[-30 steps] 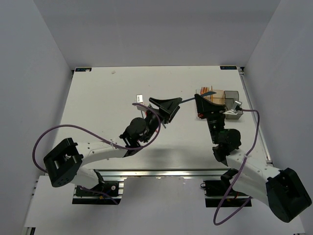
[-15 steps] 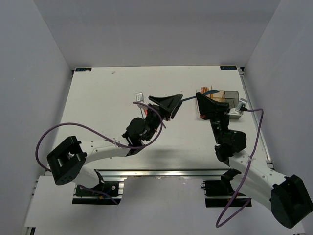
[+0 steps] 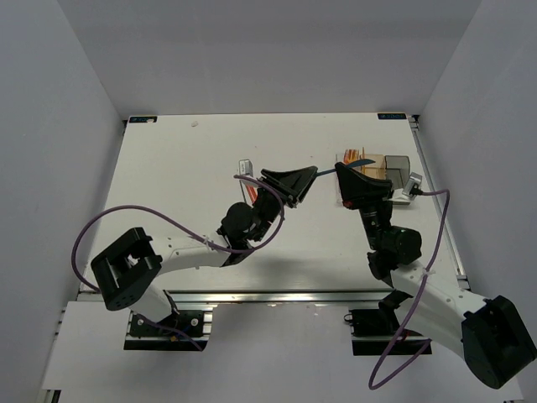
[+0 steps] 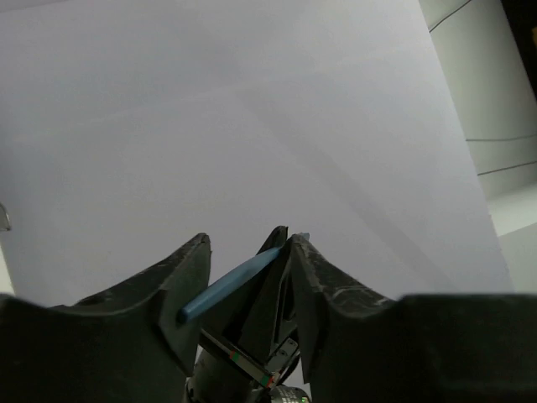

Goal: Sort the eating utensils into containers

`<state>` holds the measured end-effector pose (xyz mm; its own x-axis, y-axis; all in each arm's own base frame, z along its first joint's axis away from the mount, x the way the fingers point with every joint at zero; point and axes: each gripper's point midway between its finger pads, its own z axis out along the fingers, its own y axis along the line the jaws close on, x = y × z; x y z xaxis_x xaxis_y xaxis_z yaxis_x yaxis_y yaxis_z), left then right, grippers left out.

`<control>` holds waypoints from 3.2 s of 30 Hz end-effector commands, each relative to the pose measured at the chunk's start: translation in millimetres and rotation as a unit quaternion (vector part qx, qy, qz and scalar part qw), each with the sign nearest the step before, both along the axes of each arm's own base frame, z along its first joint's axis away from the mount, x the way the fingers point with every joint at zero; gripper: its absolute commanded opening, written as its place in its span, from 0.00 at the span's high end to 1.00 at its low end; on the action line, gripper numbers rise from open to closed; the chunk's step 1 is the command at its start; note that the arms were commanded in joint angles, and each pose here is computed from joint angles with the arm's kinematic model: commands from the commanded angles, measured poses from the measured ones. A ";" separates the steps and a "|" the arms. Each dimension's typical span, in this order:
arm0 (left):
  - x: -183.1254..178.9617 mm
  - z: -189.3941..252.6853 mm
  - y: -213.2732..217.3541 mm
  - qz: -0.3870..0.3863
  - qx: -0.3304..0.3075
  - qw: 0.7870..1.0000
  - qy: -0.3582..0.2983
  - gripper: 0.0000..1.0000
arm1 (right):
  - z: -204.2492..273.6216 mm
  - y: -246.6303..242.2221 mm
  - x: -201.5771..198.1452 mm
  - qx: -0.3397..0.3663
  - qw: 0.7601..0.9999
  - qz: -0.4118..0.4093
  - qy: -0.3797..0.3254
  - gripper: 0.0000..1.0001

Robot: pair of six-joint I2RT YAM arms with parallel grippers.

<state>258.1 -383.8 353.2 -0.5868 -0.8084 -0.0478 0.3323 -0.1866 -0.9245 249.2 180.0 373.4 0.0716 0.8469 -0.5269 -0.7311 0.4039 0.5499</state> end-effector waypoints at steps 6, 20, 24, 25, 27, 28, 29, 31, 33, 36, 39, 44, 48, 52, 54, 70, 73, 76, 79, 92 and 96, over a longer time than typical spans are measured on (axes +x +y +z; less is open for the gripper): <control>-22.2 44.4 3.9 -0.046 -0.079 0.995 -0.050 0.68 | 68.4 -48.6 -64.6 0.126 0.975 -0.018 -0.184 1.00; -19.6 47.6 12.3 -0.011 -0.041 0.997 -0.062 1.00 | 50.5 -54.1 -65.9 0.126 0.978 -0.021 -0.163 0.51; -17.4 48.0 17.2 0.013 -0.010 0.997 -0.072 1.00 | 43.2 -56.5 -64.5 0.122 0.981 -0.028 -0.149 0.21; -17.4 48.9 18.2 0.017 -0.003 0.997 -0.075 1.00 | 35.8 -53.5 -58.8 0.110 0.984 -0.030 -0.133 0.11; -15.0 50.6 19.2 0.034 0.035 0.995 -0.084 1.00 | 34.6 -58.6 -60.9 0.107 0.985 -0.043 -0.131 0.11; -13.3 51.7 20.5 0.043 0.052 0.994 -0.086 1.00 | 27.1 -57.2 -55.5 0.096 0.988 -0.048 -0.113 0.11; -9.8 38.7 17.8 0.048 0.106 0.991 -0.071 1.00 | 27.5 -62.4 -62.2 0.096 0.987 -0.052 -0.118 0.11; 1.0 45.1 22.5 0.084 0.171 0.979 -0.070 1.00 | 4.3 -51.1 -46.8 0.029 0.994 -0.069 -0.074 0.11; 11.3 37.6 27.4 0.110 0.276 0.953 -0.060 1.00 | 17.7 -43.3 -50.5 -0.029 0.995 -0.067 -0.067 0.11; 16.9 23.0 33.5 0.111 0.410 0.904 -0.047 1.00 | 13.7 -7.7 -37.3 -0.247 0.967 -0.054 -0.033 0.11; 11.9 -12.2 38.2 0.072 0.532 0.843 -0.036 1.00 | -4.5 17.3 -36.5 -0.430 0.903 0.005 -0.019 0.11; -20.0 -24.8 27.0 -0.056 0.611 0.786 -0.072 1.00 | -12.4 41.2 -45.7 -0.522 0.846 0.101 -0.027 0.17; -50.0 -17.1 28.9 -0.119 0.601 0.778 -0.143 1.00 | -12.6 52.5 -62.3 -0.548 0.818 0.165 -0.053 0.16; -69.3 -7.9 37.4 -0.143 0.588 0.773 -0.191 1.00 | -5.4 69.8 -103.2 -0.533 0.787 0.285 -0.125 0.24; -69.7 -9.9 39.5 -0.142 0.592 0.768 -0.199 1.00 | -6.3 70.6 -109.3 -0.528 0.784 0.300 -0.129 0.30; -116.8 2.3 27.2 -0.219 0.502 0.775 -0.314 1.00 | -38.3 86.6 -103.7 -0.511 0.776 0.352 -0.111 0.60; -116.9 3.8 29.6 -0.213 0.500 0.777 -0.317 1.00 | -41.9 87.6 -102.4 -0.513 0.774 0.357 -0.105 0.56; -113.2 4.6 31.5 -0.202 0.508 0.775 -0.316 1.00 | -46.6 87.1 -108.7 -0.510 0.767 0.375 -0.104 0.51; -107.1 4.5 32.0 -0.190 0.516 0.775 -0.313 1.00 | -53.2 86.0 -107.8 -0.513 0.766 0.375 -0.093 0.50; -110.9 6.5 31.3 -0.193 0.508 0.772 -0.331 1.00 | -54.0 86.7 -103.4 -0.512 0.773 0.365 -0.083 0.80; -109.1 0.1 30.4 -0.195 0.514 0.769 -0.326 1.00 | -48.2 87.4 -104.4 -0.502 0.780 0.362 -0.092 0.90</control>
<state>160.0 -354.9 340.6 -0.3773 0.1070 -0.9199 0.8707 0.3792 -0.3131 142.0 265.1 308.6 -0.1328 -0.1875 -0.9732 -0.9910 0.0100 0.1333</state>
